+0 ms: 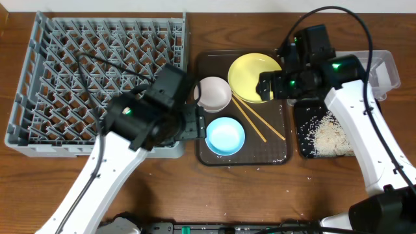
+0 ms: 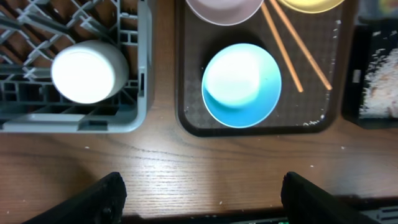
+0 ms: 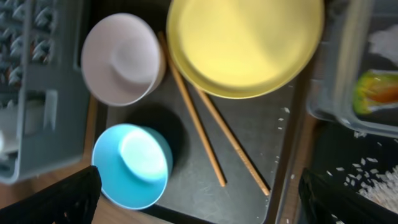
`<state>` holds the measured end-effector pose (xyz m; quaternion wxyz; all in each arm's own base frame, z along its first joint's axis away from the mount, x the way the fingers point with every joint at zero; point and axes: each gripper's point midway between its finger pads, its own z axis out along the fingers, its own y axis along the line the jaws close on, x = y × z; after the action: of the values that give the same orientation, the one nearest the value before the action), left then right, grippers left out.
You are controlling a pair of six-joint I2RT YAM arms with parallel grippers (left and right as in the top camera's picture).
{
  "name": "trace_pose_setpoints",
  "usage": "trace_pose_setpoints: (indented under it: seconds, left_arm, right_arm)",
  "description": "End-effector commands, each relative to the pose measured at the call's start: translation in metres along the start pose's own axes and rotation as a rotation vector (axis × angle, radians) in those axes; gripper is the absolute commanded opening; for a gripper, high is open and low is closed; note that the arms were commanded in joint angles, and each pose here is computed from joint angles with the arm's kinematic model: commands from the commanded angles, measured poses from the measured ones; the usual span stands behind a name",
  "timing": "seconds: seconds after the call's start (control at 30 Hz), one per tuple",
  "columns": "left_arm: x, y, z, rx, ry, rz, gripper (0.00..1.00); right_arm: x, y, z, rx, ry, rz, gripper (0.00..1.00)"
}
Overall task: Sort waste into correct bins and load items into the dishwasher
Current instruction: 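Open the left gripper and withdraw it toward the blue bowl, then lower the left gripper onto the blue bowl rim and grasp it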
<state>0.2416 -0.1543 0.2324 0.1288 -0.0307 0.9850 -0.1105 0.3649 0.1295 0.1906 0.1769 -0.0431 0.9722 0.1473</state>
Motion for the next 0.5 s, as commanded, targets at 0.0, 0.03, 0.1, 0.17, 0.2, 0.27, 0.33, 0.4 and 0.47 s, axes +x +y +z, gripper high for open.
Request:
trace_pose_setpoints:
  seconds: [0.0, 0.03, 0.1, 0.17, 0.2, 0.27, 0.33, 0.4, 0.47]
  left_arm:
    - [-0.004, 0.004, 0.021, -0.063, 0.026, 0.02, 0.8]
    - [-0.006, 0.003, 0.026, -0.069, 0.031, 0.02, 0.8]
    - [-0.01, 0.0, 0.037, -0.077, 0.042, 0.022, 0.8]
    - [-0.014, -0.002, 0.047, -0.084, 0.053, 0.023, 0.78]
    - [-0.015, -0.002, 0.051, -0.088, 0.06, 0.023, 0.78]
    - [-0.017, -0.003, 0.061, -0.098, 0.075, 0.022, 0.77]
    - [-0.016, -0.004, 0.069, -0.109, 0.094, 0.027, 0.76]
    - [-0.014, -0.007, 0.077, -0.118, 0.11, 0.037, 0.76]
    - [-0.011, -0.012, 0.084, -0.123, 0.126, 0.054, 0.75]
  right_arm:
    - [-0.011, -0.016, -0.012, 0.026, -0.048, 0.1, 0.99]
    - [-0.012, -0.02, -0.013, 0.03, -0.051, 0.112, 0.99]
    - [-0.014, -0.027, -0.014, 0.037, -0.055, 0.132, 0.99]
    - [-0.015, -0.034, -0.016, 0.044, -0.06, 0.148, 0.99]
    - [-0.015, -0.036, -0.016, 0.046, -0.061, 0.153, 0.99]
    - [-0.016, -0.038, -0.017, 0.048, -0.063, 0.159, 0.99]
    - [-0.016, -0.038, -0.017, 0.048, -0.063, 0.159, 0.99]
    - [-0.015, -0.037, -0.016, 0.047, -0.061, 0.155, 0.99]
    - [-0.015, -0.036, -0.016, 0.045, -0.06, 0.152, 0.99]
